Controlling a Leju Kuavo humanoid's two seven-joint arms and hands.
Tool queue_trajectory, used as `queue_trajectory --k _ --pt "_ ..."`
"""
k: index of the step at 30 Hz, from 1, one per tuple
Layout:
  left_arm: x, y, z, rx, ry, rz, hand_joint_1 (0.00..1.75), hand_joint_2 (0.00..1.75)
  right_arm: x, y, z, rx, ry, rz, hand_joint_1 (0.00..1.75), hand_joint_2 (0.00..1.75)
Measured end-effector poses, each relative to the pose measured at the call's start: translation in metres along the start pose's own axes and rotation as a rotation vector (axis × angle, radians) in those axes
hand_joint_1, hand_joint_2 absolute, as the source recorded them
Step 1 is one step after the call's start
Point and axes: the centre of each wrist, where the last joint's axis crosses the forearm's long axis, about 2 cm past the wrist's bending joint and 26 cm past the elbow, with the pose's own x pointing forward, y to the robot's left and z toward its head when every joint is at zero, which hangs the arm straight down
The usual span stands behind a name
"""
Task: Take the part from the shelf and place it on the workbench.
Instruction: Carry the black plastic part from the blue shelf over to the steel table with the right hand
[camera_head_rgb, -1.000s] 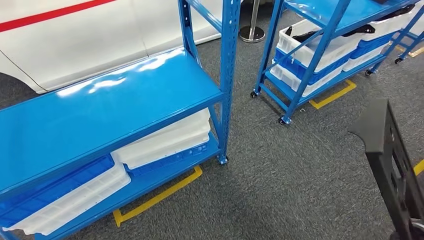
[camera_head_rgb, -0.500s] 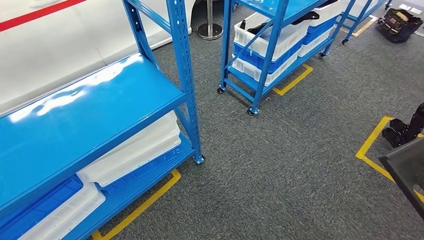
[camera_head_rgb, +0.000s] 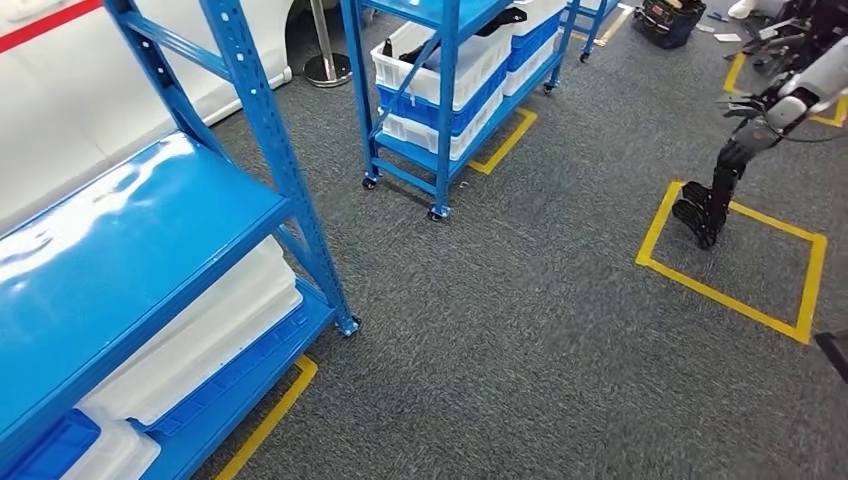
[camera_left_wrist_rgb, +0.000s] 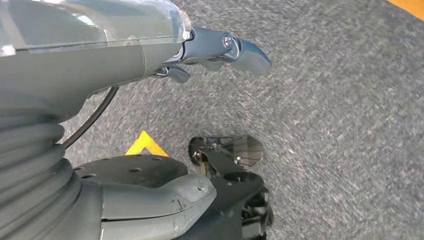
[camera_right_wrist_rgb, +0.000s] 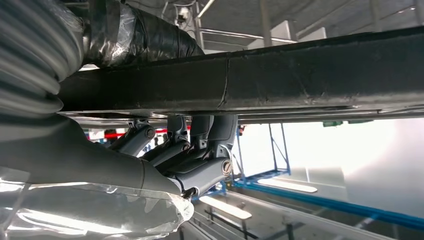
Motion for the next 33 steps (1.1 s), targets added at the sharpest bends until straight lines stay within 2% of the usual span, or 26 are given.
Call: queue_trajectory --k 13,33 --pt "-0.003 0.002 0.001 0.005 0.007 -0.001 0.0 1.75 -0.006 -0.009 -0.002 -0.025 -0.004 0.104 1.75 1.75" --pt "0.002 0.001 -0.001 0.002 -0.001 0.019 0.0 1.75 -0.001 -0.013 -0.007 -0.009 -0.024 0.084 1.75 1.75"
